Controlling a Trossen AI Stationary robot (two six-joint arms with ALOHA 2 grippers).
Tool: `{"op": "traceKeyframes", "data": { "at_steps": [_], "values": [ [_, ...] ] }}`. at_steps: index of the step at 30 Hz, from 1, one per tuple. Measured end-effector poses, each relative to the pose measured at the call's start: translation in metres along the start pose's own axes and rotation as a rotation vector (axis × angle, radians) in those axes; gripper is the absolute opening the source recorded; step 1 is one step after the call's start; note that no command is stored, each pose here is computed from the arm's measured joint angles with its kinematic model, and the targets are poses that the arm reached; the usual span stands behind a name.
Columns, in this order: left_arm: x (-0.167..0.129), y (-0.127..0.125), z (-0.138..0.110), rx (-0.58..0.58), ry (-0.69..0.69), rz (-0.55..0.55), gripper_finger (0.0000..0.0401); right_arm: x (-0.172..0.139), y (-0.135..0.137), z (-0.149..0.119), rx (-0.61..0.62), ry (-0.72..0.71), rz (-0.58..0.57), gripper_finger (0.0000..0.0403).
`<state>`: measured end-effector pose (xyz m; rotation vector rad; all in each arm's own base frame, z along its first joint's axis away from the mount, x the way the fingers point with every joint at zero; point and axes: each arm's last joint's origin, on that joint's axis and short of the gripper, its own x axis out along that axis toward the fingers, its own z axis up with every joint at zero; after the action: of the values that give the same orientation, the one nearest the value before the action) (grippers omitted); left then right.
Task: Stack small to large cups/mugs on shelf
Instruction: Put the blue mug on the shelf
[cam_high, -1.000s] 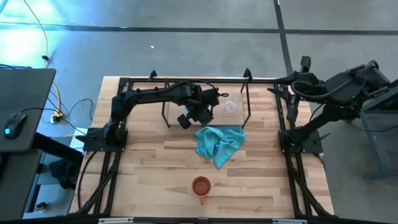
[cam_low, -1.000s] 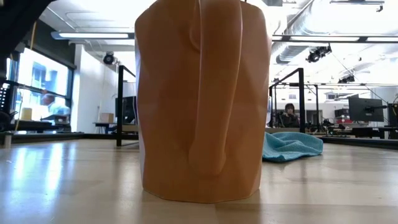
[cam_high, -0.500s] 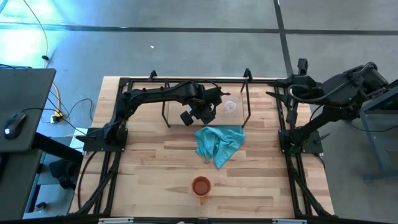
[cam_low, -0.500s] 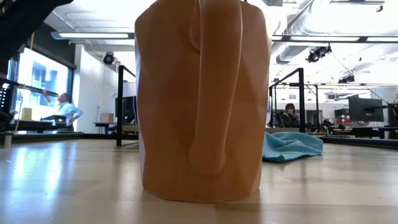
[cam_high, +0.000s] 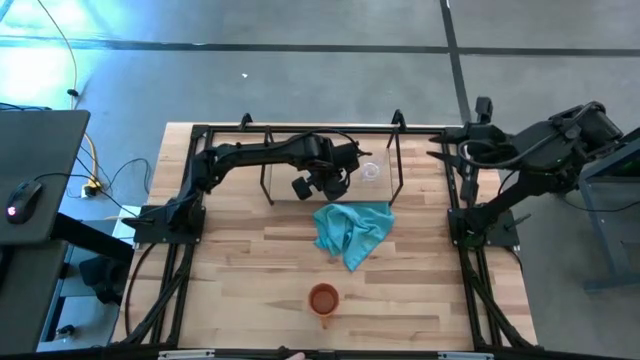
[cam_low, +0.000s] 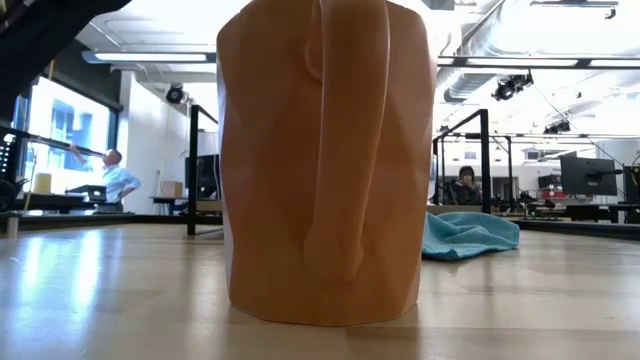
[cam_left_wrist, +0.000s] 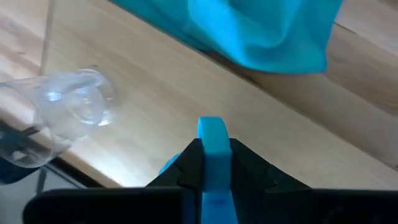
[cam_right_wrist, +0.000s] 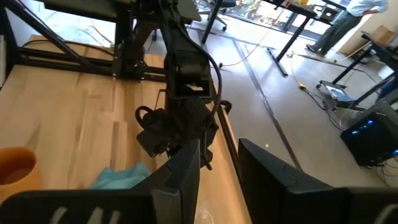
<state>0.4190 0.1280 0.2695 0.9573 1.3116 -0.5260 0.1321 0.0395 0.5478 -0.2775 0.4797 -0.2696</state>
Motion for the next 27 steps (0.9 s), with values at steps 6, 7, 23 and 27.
{"op": "traceKeyframes", "data": {
  "at_steps": [6, 7, 23, 27],
  "values": [
    [0.0047, -0.0010, 0.0006, 0.004, 0.014, -0.021, 0.0039, 0.0022, 0.0024, 0.0005, -0.007, 0.009, 0.019, 0.0101],
    [0.0047, -0.0010, 0.0007, 0.004, 0.011, -0.022, 0.0039, 0.0024, 0.0028, 0.0004, -0.008, 0.011, 0.025, 0.0101],
    [0.0047, 0.0041, 0.0039, -0.214, -0.079, 0.006, 0.0039, 0.0047, 0.0053, 0.0012, 0.009, 0.018, 0.045, 0.0101],
    [0.0047, 0.0046, 0.0041, -0.240, -0.083, 0.009, 0.0039, 0.0047, 0.0053, 0.0012, 0.022, 0.018, 0.045, 0.0101]
  ]
}}
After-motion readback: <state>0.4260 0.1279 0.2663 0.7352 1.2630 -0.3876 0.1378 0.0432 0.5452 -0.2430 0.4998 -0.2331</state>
